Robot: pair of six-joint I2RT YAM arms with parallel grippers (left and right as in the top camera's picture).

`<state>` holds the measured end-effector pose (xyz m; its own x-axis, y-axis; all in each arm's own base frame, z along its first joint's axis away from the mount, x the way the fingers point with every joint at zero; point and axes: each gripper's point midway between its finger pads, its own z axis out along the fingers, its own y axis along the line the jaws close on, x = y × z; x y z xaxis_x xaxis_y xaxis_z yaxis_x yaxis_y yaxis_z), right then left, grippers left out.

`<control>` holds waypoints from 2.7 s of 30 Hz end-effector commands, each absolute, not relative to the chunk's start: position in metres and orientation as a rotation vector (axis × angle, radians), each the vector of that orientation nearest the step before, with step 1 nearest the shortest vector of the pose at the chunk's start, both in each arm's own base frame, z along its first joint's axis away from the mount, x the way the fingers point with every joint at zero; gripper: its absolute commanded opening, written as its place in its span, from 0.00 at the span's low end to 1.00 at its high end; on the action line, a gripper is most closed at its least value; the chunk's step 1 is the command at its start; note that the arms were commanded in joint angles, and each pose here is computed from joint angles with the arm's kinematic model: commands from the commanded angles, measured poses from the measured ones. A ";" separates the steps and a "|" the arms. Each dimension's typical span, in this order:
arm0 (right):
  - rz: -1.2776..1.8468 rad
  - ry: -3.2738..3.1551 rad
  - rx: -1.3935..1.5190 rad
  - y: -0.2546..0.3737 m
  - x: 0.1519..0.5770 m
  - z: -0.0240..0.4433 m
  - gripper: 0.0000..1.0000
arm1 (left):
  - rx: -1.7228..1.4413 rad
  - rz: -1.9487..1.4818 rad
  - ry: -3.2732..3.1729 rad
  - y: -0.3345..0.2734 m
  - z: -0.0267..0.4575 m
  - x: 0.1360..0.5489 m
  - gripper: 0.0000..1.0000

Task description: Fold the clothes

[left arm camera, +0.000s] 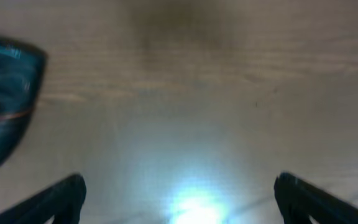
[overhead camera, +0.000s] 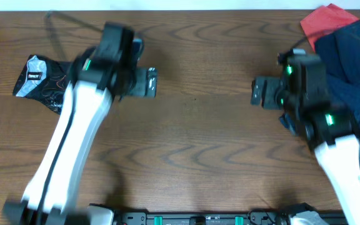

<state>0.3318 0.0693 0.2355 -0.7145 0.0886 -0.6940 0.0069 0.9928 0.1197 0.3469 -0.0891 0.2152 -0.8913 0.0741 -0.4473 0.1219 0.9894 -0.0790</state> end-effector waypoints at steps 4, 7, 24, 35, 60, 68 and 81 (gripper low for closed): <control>0.043 2.202 0.114 0.058 0.279 0.229 0.99 | 0.067 -0.137 2.396 -0.065 0.231 0.294 0.98; 0.060 2.185 0.104 0.054 0.261 0.216 0.99 | 0.058 -0.165 2.263 -0.061 0.241 0.280 0.98; -0.056 2.450 0.039 0.033 0.205 0.151 0.99 | 0.062 -0.149 2.334 -0.046 0.226 0.219 0.98; -0.037 2.338 0.257 0.000 0.197 0.166 0.99 | 0.062 -0.149 2.334 -0.046 0.226 0.219 0.98; 0.047 1.644 0.000 0.005 0.246 0.157 0.99 | 0.062 -0.149 2.334 -0.046 0.226 0.219 0.98; 0.092 1.643 -0.041 0.018 0.246 0.157 0.99 | 0.063 -0.150 2.334 -0.046 0.226 0.219 0.98; 0.090 1.643 -0.040 0.018 0.246 0.157 0.99 | 0.062 -0.149 2.334 -0.046 0.226 0.219 0.98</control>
